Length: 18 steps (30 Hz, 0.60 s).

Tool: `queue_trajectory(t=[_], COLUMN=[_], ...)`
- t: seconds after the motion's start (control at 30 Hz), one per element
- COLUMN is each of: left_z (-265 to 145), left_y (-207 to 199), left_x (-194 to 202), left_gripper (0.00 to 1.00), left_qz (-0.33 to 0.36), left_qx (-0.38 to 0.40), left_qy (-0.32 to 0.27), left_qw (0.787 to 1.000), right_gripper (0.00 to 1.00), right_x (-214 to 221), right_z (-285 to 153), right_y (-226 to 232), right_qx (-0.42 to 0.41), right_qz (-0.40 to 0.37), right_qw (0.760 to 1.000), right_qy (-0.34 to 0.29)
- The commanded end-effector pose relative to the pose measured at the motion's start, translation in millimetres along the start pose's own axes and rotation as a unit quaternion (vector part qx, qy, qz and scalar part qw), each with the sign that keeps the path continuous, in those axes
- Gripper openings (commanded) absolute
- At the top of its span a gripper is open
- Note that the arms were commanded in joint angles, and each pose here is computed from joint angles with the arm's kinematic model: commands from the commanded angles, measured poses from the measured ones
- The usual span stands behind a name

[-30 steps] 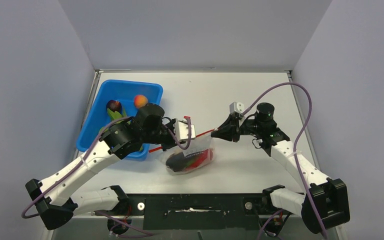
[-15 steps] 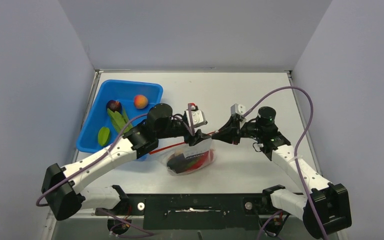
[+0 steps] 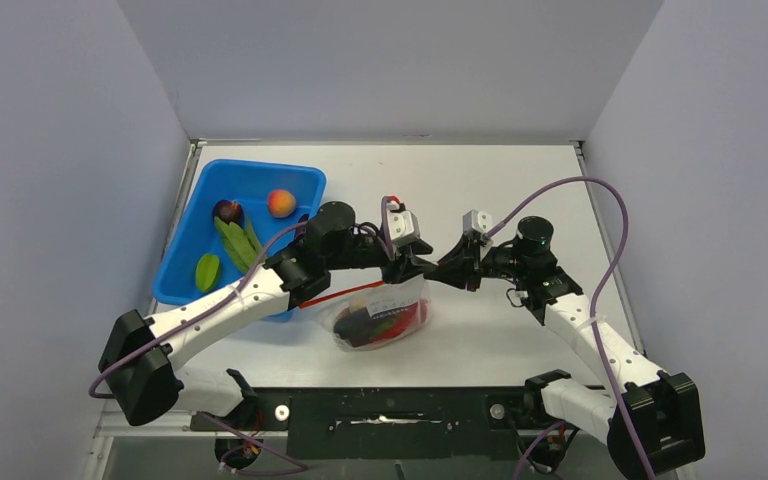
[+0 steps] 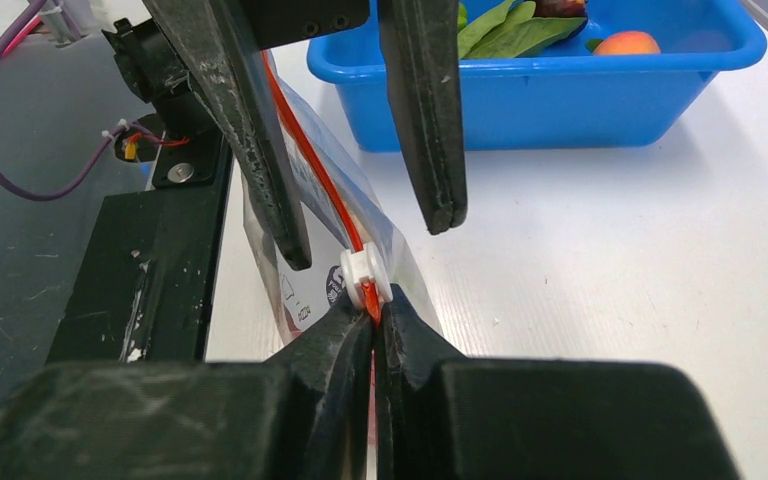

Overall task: Open the zip-top bag and remove the fake food
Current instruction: Unzip the zipper food storage bag at the center of the board.

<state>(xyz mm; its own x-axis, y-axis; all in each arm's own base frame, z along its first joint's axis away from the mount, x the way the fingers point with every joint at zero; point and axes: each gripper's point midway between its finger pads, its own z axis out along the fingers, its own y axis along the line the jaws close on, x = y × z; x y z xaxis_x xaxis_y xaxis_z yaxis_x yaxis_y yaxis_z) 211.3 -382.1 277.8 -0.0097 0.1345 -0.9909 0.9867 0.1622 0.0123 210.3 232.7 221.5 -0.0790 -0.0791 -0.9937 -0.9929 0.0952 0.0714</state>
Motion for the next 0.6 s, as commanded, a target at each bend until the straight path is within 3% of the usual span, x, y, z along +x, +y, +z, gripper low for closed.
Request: queue_trajectory(t=[0.0,0.3,0.57], left_z=[2.7,8.6,9.5], left_y=[-5.8,-7.0,-5.8], left_x=[-39.3,-27.1,-26.4], left_gripper=[0.34,0.31,0.15], left_qz=[0.019,0.01,0.011], left_qx=[0.025,0.038,0.036], left_qy=[-0.054,-0.03,-0.028], left_qw=[0.998,0.999,0.999], right_gripper=[0.0,0.0,0.0], right_x=[-12.4,-11.5,-9.5], right_z=[0.6,0.6,0.6], right_y=[-2.7,-3.5,-4.2], right_qx=[0.004,0.006,0.008], right_qz=[-0.032,-0.031,-0.027], right_qw=[0.999,0.999,1.0], right_qy=[-0.009,-0.008,-0.006])
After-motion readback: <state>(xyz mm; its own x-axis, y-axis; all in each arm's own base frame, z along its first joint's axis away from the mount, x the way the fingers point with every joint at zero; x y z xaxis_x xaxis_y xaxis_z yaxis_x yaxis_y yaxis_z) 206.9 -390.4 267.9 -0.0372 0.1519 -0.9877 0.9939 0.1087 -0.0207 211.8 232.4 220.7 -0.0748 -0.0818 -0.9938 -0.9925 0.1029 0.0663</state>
